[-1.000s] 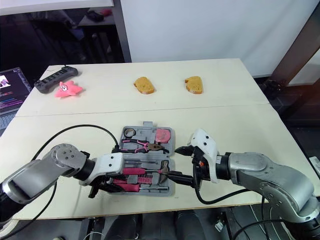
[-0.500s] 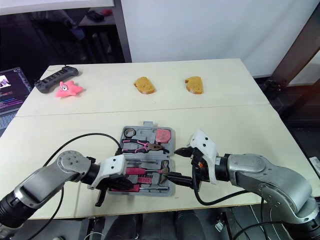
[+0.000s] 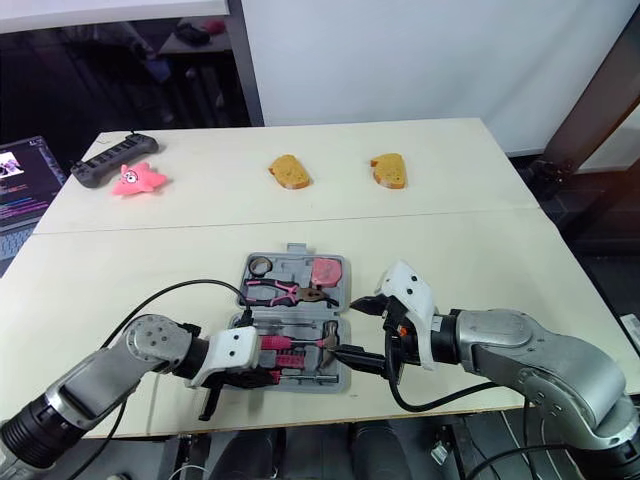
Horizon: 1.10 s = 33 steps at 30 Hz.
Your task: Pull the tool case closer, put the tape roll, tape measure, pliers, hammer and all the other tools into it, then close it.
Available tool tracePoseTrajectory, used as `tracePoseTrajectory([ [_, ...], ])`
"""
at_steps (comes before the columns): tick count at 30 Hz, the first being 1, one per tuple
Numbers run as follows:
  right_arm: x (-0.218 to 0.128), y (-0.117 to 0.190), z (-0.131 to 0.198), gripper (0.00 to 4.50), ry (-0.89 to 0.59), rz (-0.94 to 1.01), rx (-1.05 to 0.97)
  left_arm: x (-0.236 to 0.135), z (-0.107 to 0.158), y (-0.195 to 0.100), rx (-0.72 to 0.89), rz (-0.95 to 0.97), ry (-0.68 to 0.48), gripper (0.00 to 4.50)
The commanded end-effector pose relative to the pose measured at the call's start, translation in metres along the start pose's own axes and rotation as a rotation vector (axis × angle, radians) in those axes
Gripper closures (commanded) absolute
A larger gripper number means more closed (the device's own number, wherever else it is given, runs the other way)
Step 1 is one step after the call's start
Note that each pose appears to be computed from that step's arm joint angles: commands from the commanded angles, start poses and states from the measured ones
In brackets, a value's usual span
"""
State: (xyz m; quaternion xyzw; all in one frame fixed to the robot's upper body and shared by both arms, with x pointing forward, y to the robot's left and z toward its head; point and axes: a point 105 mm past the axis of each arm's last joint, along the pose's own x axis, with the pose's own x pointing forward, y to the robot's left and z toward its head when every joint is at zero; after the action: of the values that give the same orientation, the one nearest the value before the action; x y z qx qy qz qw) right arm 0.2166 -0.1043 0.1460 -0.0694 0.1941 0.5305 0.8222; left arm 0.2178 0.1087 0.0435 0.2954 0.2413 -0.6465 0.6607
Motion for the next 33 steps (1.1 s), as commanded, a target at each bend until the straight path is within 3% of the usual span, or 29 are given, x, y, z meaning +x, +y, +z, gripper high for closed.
tracePoseTrajectory([
  [1,-0.003,0.005,0.007,0.00,-0.018,0.005,-0.036,0.009,-0.034,-0.004,-0.079,0.005,0.109,4.43],
  [9,-0.003,0.005,0.006,0.00,-0.014,0.005,-0.029,0.000,-0.024,-0.001,-0.141,-0.009,0.033,4.43],
  [14,0.002,-0.007,-0.001,0.00,0.034,-0.051,-0.021,-0.044,0.011,0.009,-0.160,-0.006,-0.180,4.43],
  [18,0.013,-0.023,-0.023,0.00,0.154,-0.117,0.030,-0.093,-0.023,0.043,-0.278,0.211,-0.134,4.43],
  [22,0.020,-0.047,-0.043,0.00,0.267,-0.213,0.067,-0.107,-0.053,0.068,-0.354,0.371,-0.064,4.43],
  [27,0.024,-0.079,-0.059,2.36,0.413,-0.300,-0.024,-0.088,-0.081,0.092,-0.350,0.470,0.004,4.50],
  [31,0.032,-0.089,-0.069,4.45,0.453,-0.294,-0.051,-0.062,-0.074,0.099,-0.334,0.448,-0.023,4.50],
  [33,0.038,-0.088,-0.072,4.48,0.469,-0.269,-0.059,-0.050,-0.070,0.098,-0.327,0.423,-0.027,4.50],
])
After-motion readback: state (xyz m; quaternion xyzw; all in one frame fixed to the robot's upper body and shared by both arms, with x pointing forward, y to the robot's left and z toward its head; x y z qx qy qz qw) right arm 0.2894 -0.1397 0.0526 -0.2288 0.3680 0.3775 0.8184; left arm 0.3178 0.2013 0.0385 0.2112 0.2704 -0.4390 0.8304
